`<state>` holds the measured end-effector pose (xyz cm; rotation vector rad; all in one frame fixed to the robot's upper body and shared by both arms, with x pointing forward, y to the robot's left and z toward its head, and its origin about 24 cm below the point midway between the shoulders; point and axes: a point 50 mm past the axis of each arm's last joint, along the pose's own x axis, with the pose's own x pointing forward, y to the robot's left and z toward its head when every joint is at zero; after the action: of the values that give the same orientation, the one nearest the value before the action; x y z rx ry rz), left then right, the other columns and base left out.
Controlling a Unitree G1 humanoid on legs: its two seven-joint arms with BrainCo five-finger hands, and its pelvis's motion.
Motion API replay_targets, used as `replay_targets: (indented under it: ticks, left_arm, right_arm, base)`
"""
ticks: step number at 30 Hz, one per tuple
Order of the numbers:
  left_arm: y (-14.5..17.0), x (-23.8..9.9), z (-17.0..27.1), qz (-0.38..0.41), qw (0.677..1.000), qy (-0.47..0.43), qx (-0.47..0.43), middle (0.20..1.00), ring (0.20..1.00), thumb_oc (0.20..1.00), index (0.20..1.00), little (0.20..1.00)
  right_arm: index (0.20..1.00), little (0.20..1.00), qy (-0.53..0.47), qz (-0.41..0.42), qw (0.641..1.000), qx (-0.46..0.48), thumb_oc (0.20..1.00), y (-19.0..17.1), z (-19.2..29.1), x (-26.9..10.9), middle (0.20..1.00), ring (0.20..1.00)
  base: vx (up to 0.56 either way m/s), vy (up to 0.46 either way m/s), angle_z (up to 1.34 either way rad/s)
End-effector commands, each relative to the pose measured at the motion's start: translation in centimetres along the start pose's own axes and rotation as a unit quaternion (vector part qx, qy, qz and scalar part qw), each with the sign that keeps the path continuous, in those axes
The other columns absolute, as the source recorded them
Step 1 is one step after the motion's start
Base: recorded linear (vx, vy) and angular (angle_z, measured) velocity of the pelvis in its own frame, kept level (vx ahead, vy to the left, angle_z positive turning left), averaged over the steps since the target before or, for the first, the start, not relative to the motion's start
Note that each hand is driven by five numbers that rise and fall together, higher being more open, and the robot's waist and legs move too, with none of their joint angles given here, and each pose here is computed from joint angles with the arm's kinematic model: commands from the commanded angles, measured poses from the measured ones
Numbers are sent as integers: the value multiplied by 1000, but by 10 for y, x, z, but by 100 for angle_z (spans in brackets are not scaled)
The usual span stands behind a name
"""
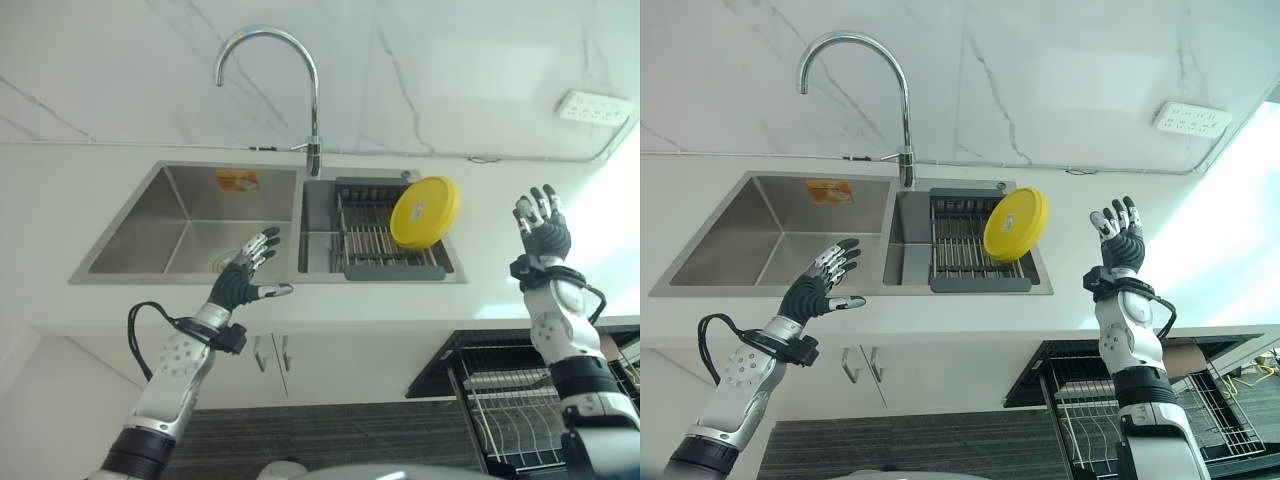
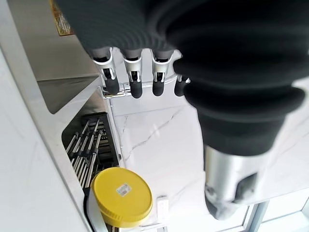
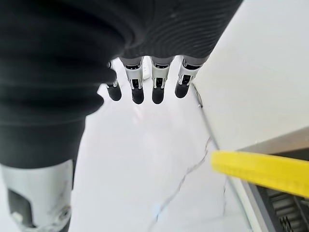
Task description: Place the dishes in the dishwasher.
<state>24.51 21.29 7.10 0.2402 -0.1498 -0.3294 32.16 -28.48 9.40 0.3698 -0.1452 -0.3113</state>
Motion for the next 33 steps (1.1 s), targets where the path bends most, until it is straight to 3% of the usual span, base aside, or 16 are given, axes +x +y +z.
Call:
replay_targets:
  ticks: [1,12,21,33]
  left_arm:
    - [-7,20,36,-38,995,-93,5,1000,1000,1000,1000,1000]
    - [-6,22,47,-65,991,-115,12,1000,1000,1000,1000,1000]
    - [-14,26,51,-79,989,-126,2,1000,1000,1000,1000,1000]
    - [-15,26,61,-108,983,-143,22,1000,1000,1000,1000,1000]
  right_arm:
    - [1000,1000,-65,20,998,12,1000,9,44,21,1000,1000]
    - [1000,1000,-29,-51,998,36,1000,-28,39,29,1000,1000]
    - [1000,1000,16,-43,997,65,1000,-20,9,29,1000,1000]
    - [1000,1000,5,13,997,82,1000,9,19,42,1000,1000]
  base:
    - [31,-62,11]
    - [11,-42,2]
    - [12,-5,0]
    - [28,-65,4]
